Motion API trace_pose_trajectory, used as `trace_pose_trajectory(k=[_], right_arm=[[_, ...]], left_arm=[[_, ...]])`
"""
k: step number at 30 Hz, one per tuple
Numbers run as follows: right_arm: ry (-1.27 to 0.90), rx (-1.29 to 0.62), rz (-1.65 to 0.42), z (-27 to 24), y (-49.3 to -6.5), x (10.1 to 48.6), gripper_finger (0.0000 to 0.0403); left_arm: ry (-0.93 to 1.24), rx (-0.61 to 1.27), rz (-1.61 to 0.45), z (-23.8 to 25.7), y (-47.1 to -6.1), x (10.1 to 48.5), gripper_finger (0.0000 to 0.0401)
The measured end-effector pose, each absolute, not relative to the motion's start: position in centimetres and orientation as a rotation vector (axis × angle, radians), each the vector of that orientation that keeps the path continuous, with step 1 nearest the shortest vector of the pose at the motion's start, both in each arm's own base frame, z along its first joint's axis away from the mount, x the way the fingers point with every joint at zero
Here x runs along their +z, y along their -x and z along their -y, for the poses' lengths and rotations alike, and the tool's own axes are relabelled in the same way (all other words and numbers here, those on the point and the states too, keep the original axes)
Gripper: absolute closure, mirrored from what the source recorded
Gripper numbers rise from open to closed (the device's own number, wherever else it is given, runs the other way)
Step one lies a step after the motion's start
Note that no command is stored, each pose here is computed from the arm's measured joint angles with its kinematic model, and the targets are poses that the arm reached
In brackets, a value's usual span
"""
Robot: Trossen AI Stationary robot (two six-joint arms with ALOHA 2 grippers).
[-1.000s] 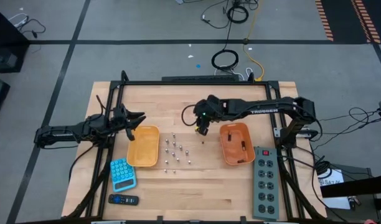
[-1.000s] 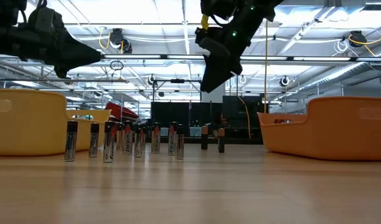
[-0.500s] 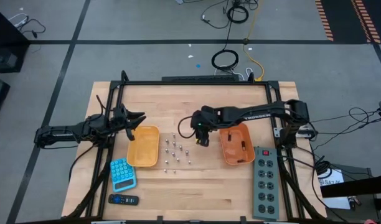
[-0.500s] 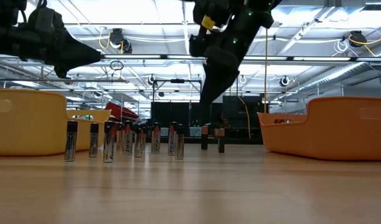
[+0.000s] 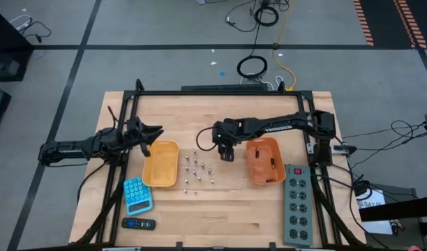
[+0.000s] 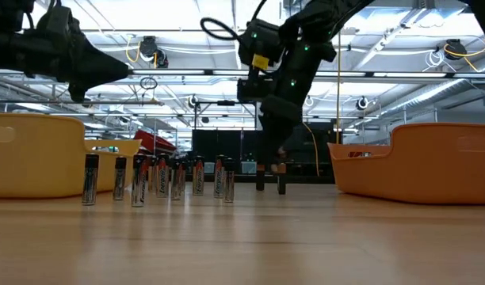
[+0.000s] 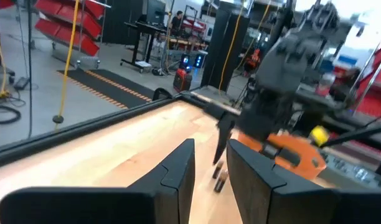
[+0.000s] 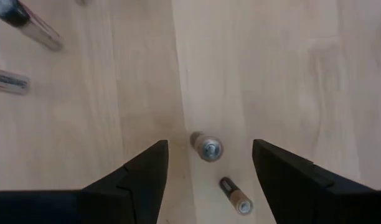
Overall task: Sort batteries
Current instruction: Put the black battery into the orange bin
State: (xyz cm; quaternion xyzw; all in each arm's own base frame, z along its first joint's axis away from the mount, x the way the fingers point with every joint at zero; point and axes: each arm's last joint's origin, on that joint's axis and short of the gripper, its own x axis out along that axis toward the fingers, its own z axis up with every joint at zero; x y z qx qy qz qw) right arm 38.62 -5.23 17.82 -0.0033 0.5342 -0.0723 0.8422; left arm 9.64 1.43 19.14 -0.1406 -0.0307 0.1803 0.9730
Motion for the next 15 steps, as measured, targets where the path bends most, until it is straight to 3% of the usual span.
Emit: trace_pose_trajectory(k=[10, 15], right_arm=[[0.010, -0.125, -1.135, 5.7, -39.2, 16.2, 0.0178], [0.017, -0.125, -1.143, 6.1, -39.3, 15.7, 0.0203]], left_arm=[[0.311, 0.358, 0.102, -1.4, -9.6, 19.5, 0.0299], [0.310, 0.359, 0.094, -1.4, -9.6, 19.4, 0.0299]])
